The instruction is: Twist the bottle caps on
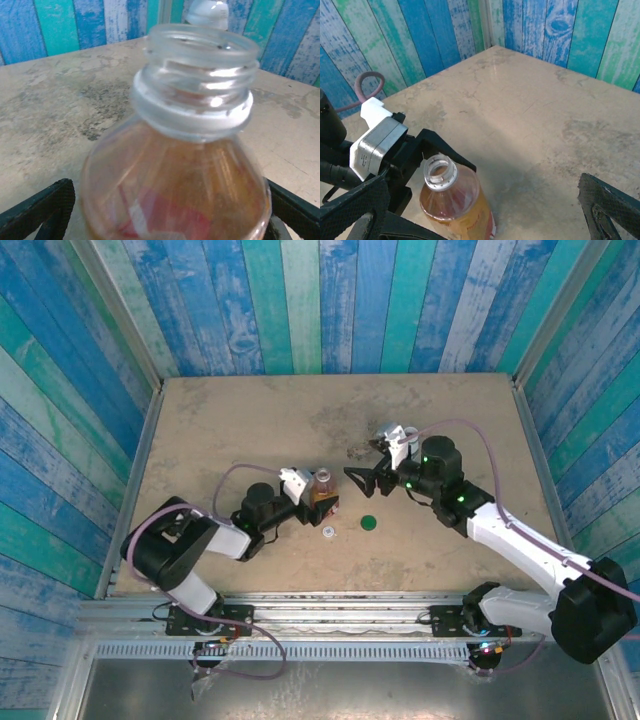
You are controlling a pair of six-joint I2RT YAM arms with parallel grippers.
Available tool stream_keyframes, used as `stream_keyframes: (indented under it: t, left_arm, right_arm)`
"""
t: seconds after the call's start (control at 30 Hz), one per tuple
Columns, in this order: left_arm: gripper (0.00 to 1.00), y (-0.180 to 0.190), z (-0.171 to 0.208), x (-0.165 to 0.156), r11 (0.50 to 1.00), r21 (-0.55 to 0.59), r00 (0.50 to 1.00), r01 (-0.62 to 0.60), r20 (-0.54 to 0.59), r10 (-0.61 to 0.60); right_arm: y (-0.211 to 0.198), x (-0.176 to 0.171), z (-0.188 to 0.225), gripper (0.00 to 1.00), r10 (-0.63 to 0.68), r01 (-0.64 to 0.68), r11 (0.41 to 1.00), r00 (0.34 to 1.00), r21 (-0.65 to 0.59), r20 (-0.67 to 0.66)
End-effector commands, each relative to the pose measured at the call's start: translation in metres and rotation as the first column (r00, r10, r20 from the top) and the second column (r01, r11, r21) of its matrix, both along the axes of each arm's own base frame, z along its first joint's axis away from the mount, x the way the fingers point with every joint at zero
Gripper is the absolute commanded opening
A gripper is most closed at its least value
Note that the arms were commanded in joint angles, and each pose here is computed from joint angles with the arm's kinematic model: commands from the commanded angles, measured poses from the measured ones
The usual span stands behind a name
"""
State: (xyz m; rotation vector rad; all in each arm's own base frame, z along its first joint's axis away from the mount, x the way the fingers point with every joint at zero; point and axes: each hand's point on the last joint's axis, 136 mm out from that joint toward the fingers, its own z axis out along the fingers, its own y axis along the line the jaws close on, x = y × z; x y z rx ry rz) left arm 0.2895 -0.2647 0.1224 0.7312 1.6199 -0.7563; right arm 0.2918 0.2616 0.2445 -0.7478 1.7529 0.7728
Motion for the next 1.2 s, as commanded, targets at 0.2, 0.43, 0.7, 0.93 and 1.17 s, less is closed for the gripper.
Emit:
stream_keyframes:
  t: [0.2, 0.43, 0.7, 0.93, 1.17]
  left_arm:
    - [0.94, -0.010, 0.004, -0.003, 0.998, -0.033, 0.996, 0.059, 0.073, -0.057]
    - [0.99, -0.006, -0.004, -0.001, 0.999, -0.001, 0.996, 0.035, 0.088, -0.035]
    - [0.98, -0.001, -0.005, -0.002, 1.000, -0.005, 0.993, 0.019, 0.119, -0.018]
    - [0.93, -0.003, -0.012, -0.003, 0.999, 0.009, 0.991, 0.032, 0.126, -0.032]
    - [0.83, -0.003, -0.012, -0.004, 0.999, -0.013, 0.989, 0.035, 0.144, -0.033]
  right_arm:
    - [-0.001, -0.002, -0.011, 1.00, -0.003, 0.003, 0.999, 1.000, -0.035, -0.013]
    - [-0.010, 0.006, -0.016, 1.00, -0.076, 0.075, 0.996, 0.997, -0.057, -0.014]
    - [-0.014, 0.008, -0.020, 1.00, -0.105, 0.104, 0.992, 0.994, -0.066, -0.015]
    - [-0.013, 0.011, -0.022, 1.00, -0.109, 0.107, 0.992, 0.994, -0.070, -0.023]
    - [-0.011, 0.014, -0.024, 1.00, -0.110, 0.107, 0.991, 0.994, -0.077, -0.030]
